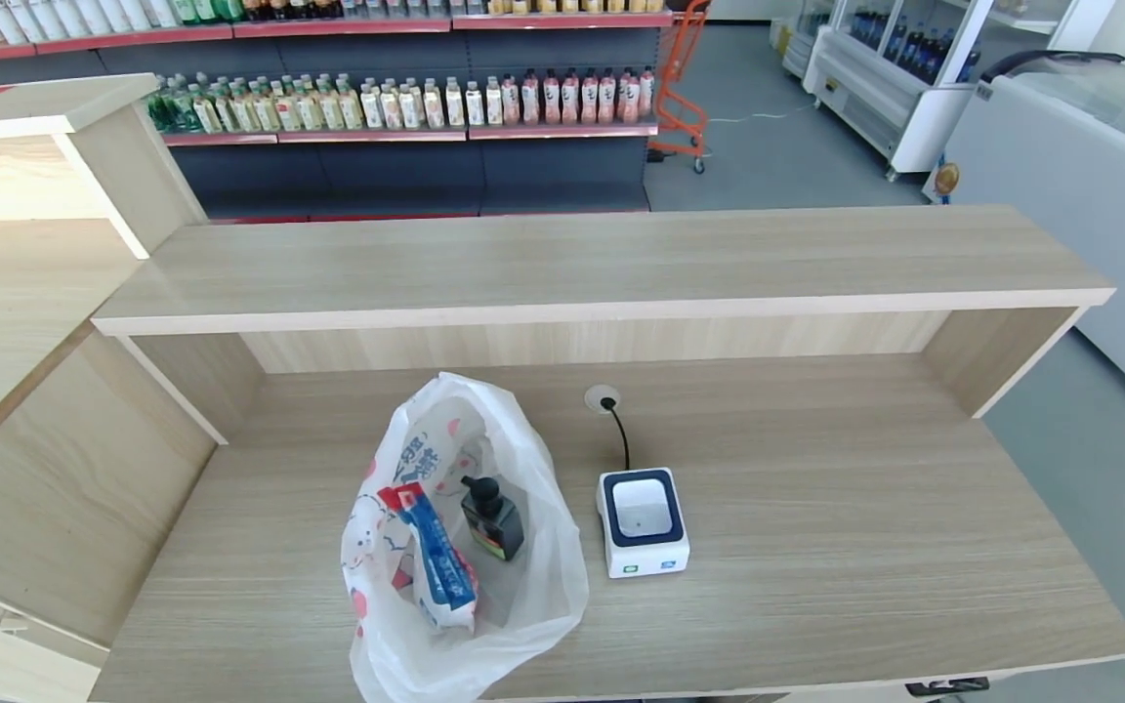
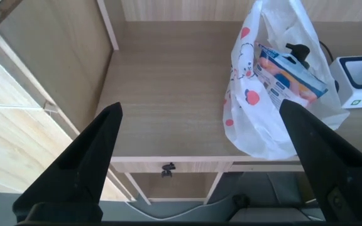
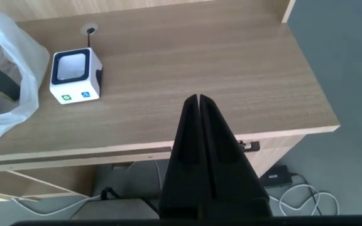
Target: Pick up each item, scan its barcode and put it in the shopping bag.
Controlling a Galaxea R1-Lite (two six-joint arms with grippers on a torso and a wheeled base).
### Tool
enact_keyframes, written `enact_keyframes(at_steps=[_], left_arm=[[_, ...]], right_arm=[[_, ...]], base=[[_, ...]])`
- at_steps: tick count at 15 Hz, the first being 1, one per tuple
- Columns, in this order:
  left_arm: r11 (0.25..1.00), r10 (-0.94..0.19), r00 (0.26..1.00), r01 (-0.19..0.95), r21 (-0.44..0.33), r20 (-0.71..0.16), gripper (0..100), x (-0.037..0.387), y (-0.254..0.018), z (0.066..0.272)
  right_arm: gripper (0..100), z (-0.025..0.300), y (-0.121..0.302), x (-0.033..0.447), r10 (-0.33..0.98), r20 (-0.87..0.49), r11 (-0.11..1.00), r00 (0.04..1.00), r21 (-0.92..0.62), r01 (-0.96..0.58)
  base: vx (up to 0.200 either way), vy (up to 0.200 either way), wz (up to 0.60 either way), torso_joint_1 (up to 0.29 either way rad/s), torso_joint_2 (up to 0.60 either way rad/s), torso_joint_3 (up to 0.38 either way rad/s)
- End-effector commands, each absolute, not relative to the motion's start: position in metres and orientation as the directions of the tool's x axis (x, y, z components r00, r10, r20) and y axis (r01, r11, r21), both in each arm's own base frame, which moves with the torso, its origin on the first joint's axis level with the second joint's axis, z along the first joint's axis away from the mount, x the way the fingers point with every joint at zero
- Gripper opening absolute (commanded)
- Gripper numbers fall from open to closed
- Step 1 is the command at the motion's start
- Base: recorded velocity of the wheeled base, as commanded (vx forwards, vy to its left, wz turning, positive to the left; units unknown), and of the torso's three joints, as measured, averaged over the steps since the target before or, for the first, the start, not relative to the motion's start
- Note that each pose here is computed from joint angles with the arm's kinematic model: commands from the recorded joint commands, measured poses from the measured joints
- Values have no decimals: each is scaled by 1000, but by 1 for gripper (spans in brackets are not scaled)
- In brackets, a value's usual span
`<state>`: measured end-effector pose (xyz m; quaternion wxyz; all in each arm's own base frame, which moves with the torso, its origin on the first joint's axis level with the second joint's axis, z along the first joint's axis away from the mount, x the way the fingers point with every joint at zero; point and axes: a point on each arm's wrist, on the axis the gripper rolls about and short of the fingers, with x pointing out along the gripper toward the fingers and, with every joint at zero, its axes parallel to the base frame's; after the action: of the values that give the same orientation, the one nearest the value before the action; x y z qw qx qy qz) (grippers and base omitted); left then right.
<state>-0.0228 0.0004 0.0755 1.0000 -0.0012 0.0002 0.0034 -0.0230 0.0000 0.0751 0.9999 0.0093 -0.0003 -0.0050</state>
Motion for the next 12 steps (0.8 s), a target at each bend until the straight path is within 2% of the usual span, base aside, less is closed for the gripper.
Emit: enact_keyframes(at_steps=[1, 12], left_arm=[[1000, 8, 1000, -8, -3, 0, 100, -23, 0, 75], [1000, 8, 1000, -8, -3, 0, 100, -23, 0, 75]], right_arm=[[0, 75, 0, -23, -9, -3, 1000, 1000, 18, 9], [0, 75, 0, -23, -9, -3, 1000, 1000, 11, 9]], base=[[0, 0, 0, 0, 0, 0], [0, 0, 0, 0, 0, 0]])
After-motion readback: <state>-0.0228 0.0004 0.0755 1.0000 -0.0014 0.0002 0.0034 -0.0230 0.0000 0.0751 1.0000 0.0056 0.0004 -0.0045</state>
